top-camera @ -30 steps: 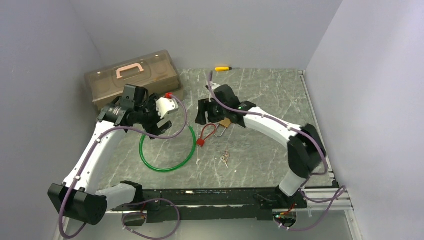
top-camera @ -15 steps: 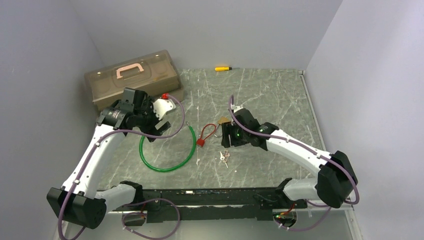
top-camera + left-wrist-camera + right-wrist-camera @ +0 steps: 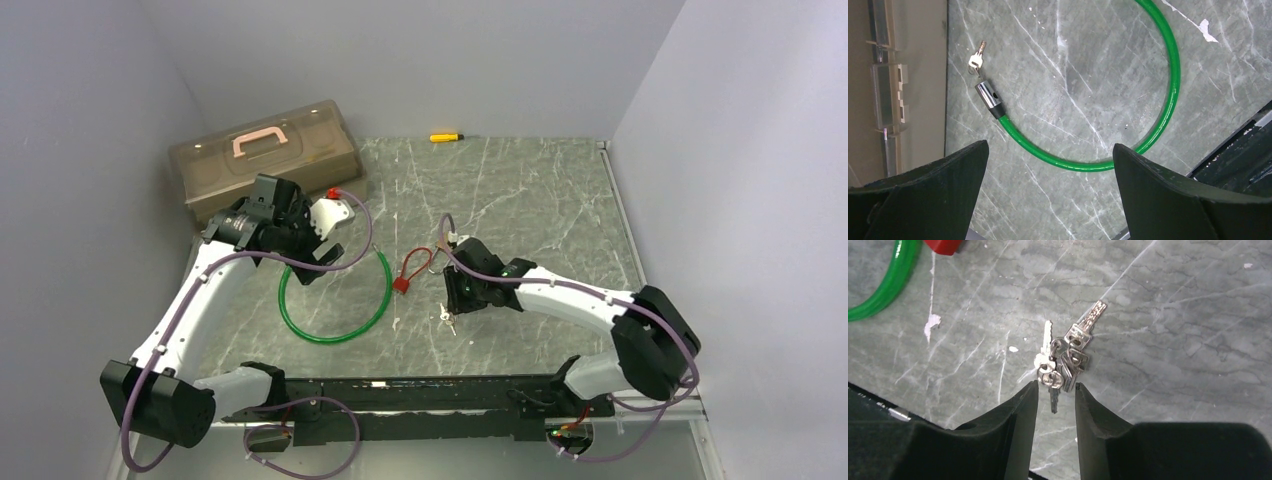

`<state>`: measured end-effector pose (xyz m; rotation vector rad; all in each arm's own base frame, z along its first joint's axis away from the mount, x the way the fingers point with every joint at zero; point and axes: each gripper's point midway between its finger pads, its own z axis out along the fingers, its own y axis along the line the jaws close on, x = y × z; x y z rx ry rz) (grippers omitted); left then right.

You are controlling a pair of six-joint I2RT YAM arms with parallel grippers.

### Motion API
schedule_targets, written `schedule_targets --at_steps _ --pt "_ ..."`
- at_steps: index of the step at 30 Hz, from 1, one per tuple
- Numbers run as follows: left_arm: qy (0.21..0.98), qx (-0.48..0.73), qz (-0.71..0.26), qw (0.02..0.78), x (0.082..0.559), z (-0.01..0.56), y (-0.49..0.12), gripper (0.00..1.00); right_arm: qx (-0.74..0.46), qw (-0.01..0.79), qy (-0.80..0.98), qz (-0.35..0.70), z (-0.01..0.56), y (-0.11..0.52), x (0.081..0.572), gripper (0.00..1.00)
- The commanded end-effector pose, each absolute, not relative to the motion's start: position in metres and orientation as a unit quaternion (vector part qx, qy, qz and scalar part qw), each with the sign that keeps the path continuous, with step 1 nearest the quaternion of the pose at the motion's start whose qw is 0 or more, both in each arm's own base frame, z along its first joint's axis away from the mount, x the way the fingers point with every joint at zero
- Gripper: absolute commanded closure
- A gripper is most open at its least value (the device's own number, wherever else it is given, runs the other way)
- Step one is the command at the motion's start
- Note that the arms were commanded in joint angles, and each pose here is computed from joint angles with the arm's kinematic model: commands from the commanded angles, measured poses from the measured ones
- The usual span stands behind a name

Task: Unlock with the key
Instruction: Pick up the key from the center of the board.

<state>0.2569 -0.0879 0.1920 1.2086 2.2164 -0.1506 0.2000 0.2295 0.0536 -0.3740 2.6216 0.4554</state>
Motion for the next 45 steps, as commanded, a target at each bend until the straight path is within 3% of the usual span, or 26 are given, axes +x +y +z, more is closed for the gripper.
schedule_targets --at_steps 1,8,14,18,27,30,32,39,45 --pt "0.832 0.454 -0.065 0.313 0.259 0.197 -0.093 0.01 -0.148 0.247 0.942 0.173 0.059 0.249 0.218 0.64" --pt "0.830 0.456 -0.064 0.314 0.258 0.197 -0.093 0.01 -0.159 0.242 0.945 0.151 0.049 0.249 0.224 0.66" --pt "0.828 0.455 -0.068 0.319 0.258 0.197 -0.094 0.02 -0.161 0.240 0.946 0.149 0.047 0.250 0.225 0.94" --pt "0.827 0.455 -0.072 0.323 0.258 0.199 -0.096 0.03 -0.163 0.241 0.946 0.144 0.047 0.248 0.226 1.00" --pt "0.827 0.454 -0.077 0.324 0.255 0.200 -0.098 0.05 -0.174 0.257 0.941 0.138 0.061 0.247 0.231 1.00" --pt "0.826 0.454 -0.078 0.326 0.254 0.202 -0.098 0.04 -0.175 0.259 0.941 0.130 0.061 0.244 0.232 0.70" --pt "0.825 0.454 -0.080 0.326 0.254 0.202 -0.098 0.05 -0.174 0.260 0.941 0.127 0.060 0.242 0.231 0.65" --pt "0.824 0.454 -0.079 0.330 0.254 0.204 -0.099 0.05 -0.175 0.241 0.947 0.120 0.044 0.241 0.228 0.65" --pt "0.824 0.454 -0.075 0.331 0.254 0.204 -0.097 0.05 -0.177 0.233 0.949 0.115 0.034 0.242 0.228 0.73"
